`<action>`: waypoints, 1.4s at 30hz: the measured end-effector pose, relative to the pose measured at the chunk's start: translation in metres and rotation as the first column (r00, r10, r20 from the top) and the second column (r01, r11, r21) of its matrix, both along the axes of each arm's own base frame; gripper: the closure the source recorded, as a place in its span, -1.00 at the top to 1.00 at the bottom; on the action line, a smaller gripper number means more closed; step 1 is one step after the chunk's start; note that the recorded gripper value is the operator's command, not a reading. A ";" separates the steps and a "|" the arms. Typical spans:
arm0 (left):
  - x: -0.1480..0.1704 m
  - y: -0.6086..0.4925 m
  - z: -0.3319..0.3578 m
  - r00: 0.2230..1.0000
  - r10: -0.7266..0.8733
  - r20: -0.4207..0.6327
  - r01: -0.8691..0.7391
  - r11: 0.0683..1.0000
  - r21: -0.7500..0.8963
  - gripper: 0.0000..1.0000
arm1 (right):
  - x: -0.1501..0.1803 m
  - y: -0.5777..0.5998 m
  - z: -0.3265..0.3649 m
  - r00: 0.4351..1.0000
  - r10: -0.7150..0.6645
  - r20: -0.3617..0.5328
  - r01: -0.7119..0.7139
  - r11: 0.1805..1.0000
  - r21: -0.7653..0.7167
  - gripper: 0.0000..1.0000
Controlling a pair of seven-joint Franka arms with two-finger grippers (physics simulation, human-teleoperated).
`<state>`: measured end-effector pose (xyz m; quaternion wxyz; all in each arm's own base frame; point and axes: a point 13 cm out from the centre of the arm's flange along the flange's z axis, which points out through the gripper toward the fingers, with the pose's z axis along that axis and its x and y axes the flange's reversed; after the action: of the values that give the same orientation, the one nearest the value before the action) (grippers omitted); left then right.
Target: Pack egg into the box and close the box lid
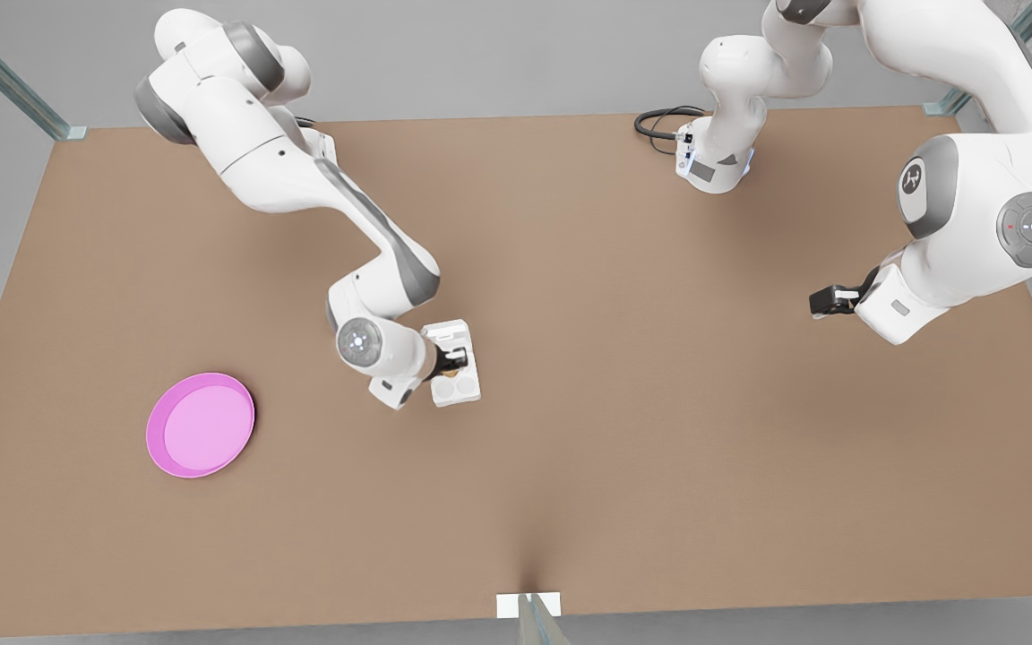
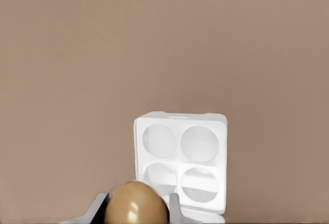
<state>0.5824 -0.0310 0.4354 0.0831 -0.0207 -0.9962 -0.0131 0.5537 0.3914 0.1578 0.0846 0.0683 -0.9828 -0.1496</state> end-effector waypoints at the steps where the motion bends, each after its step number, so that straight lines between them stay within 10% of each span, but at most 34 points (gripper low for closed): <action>1: 0.000 0.000 0.000 1.000 0.000 0.000 0.000 1.000 0.000 1.00 | -0.005 0.003 -0.001 1.000 -0.017 -0.012 0.017 1.000 -0.004 -0.17; 31: 0.000 0.000 -0.002 1.000 0.000 -0.004 0.000 1.000 0.000 1.00 | -0.012 0.003 -0.033 0.931 -0.352 -0.096 0.343 0.934 -0.099 -0.01; 32: 0.000 0.000 -0.002 1.000 0.000 -0.003 0.000 1.000 0.000 1.00 | -0.013 0.002 -0.035 0.930 -0.355 -0.098 0.345 0.933 -0.103 0.05; 34: 0.000 0.000 -0.002 1.000 0.000 -0.003 0.000 1.000 0.000 1.00 | -0.014 0.001 -0.038 0.928 -0.360 -0.100 0.349 0.930 -0.110 1.00; 42: 0.004 -0.008 -0.016 1.000 -0.013 -0.018 0.013 1.000 0.003 1.00 | 0.009 0.005 -0.018 0.920 -0.385 -0.069 0.380 0.921 -0.081 1.00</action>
<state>0.5864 -0.0387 0.4195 0.0922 -0.0270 -0.9953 -0.0151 0.5625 0.3966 0.1395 0.0971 -0.1341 -0.9771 -0.1335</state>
